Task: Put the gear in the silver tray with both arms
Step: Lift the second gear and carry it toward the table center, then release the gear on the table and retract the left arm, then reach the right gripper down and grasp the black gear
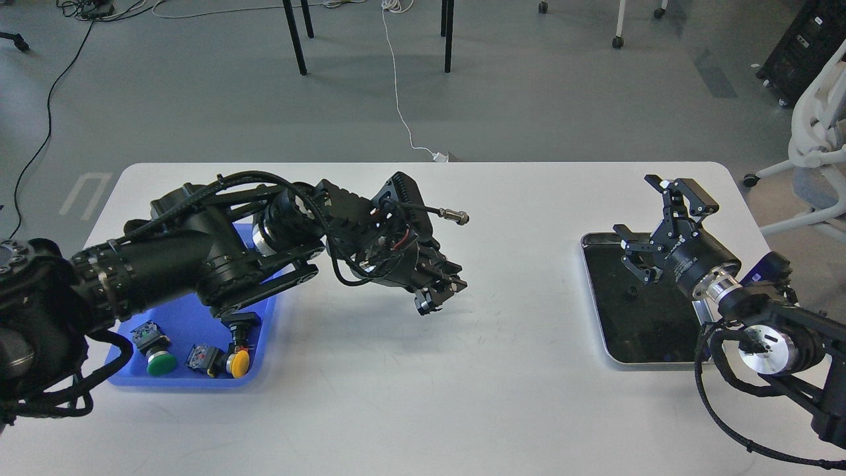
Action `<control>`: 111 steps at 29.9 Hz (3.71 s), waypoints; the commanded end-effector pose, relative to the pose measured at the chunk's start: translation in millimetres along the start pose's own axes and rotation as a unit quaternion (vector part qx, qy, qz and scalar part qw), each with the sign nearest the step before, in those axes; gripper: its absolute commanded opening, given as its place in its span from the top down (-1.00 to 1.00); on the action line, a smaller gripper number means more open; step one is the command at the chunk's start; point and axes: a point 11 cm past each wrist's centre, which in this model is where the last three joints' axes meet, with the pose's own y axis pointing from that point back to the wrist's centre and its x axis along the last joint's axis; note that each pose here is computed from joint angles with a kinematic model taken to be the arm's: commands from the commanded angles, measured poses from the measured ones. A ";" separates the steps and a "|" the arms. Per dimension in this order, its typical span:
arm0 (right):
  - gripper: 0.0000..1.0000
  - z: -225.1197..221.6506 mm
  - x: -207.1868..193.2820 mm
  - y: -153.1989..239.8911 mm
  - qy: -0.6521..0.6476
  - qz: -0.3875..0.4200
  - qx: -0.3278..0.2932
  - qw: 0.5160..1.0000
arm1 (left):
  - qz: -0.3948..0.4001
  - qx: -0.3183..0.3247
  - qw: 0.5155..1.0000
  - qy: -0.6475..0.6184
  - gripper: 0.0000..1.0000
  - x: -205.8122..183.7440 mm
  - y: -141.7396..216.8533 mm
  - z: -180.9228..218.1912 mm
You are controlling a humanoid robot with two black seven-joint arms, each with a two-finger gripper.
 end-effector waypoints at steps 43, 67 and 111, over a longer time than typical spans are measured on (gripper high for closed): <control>-0.94 -1.3 4.3 3.1 0.008 0.002 -0.003 1.000 | -0.032 -0.037 0.999 -0.003 -0.38 -15.9 -39.7 33.7; -0.96 1.3 -6.2 -0.6 0.028 -0.021 -0.010 0.999 | 0.447 -0.052 0.680 0.579 -0.89 -70.2 117.8 -58.3; -0.25 47.0 -209.2 -42.1 0.759 -0.558 -0.160 0.294 | 0.626 -0.079 0.307 0.712 -0.96 -202.9 189.7 -54.5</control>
